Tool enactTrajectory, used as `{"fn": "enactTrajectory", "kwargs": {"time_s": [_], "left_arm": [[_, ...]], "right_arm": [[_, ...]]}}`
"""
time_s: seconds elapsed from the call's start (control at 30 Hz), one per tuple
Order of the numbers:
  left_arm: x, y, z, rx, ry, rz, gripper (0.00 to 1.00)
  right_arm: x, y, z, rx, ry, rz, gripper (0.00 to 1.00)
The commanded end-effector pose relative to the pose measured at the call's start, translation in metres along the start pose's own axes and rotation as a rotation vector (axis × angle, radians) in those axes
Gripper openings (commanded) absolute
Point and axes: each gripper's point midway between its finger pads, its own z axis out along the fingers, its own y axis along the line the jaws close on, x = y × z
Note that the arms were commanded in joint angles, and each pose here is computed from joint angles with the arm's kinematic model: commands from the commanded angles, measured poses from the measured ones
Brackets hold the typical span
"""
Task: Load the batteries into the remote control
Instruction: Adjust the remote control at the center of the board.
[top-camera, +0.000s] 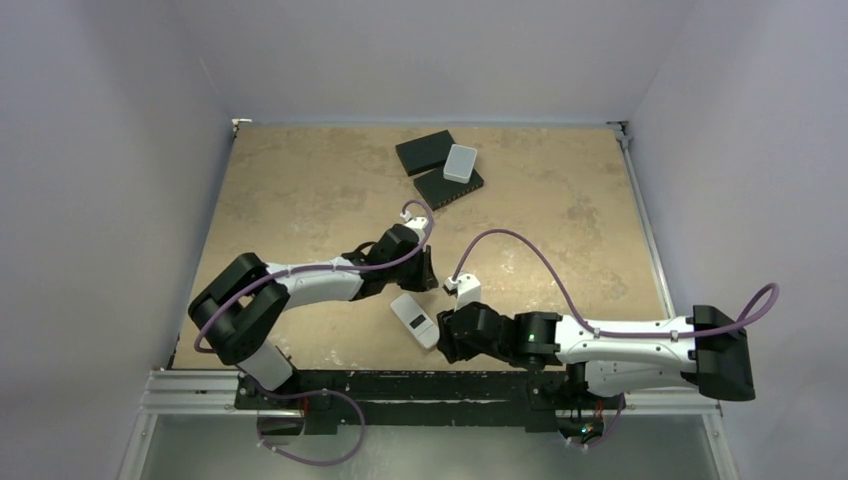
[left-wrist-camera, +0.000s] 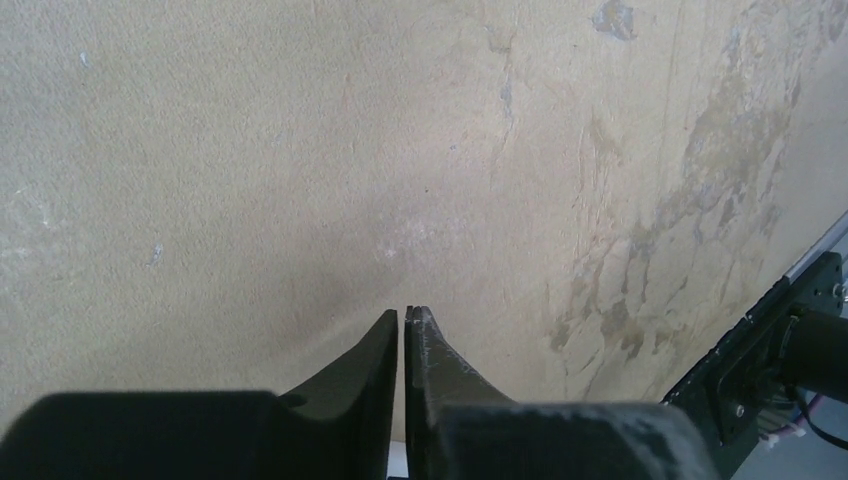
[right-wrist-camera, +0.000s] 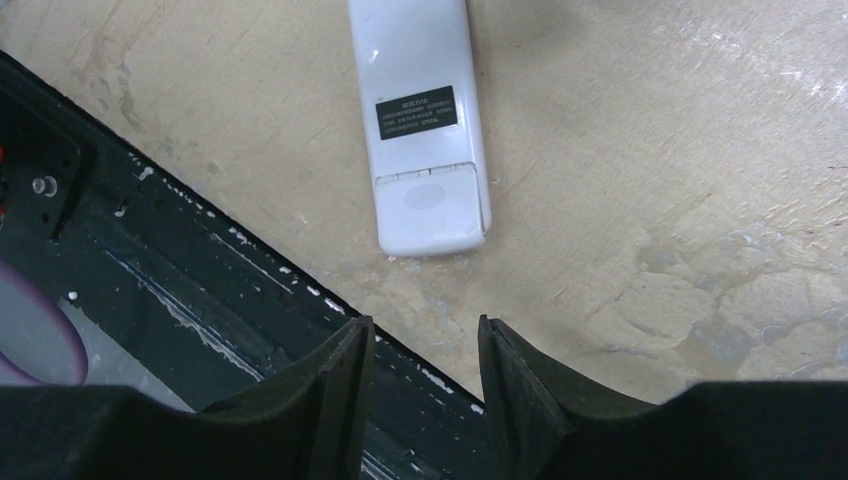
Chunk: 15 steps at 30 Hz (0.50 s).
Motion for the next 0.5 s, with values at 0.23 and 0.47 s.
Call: {"fn": "enactTrajectory", "kwargs": {"time_s": [0.23, 0.47], "left_arm": [[0.001, 0.025, -0.002, -0.112, -0.011, 0.026, 0.0], [0.011, 0.042, -0.008, -0.192, 0.017, 0.024, 0.0]], "right_arm": [[-0.003, 0.003, 0.0, -0.012, -0.014, 0.04, 0.5], [-0.002, 0.002, 0.002, 0.0, -0.009, 0.042, 0.5]]}}
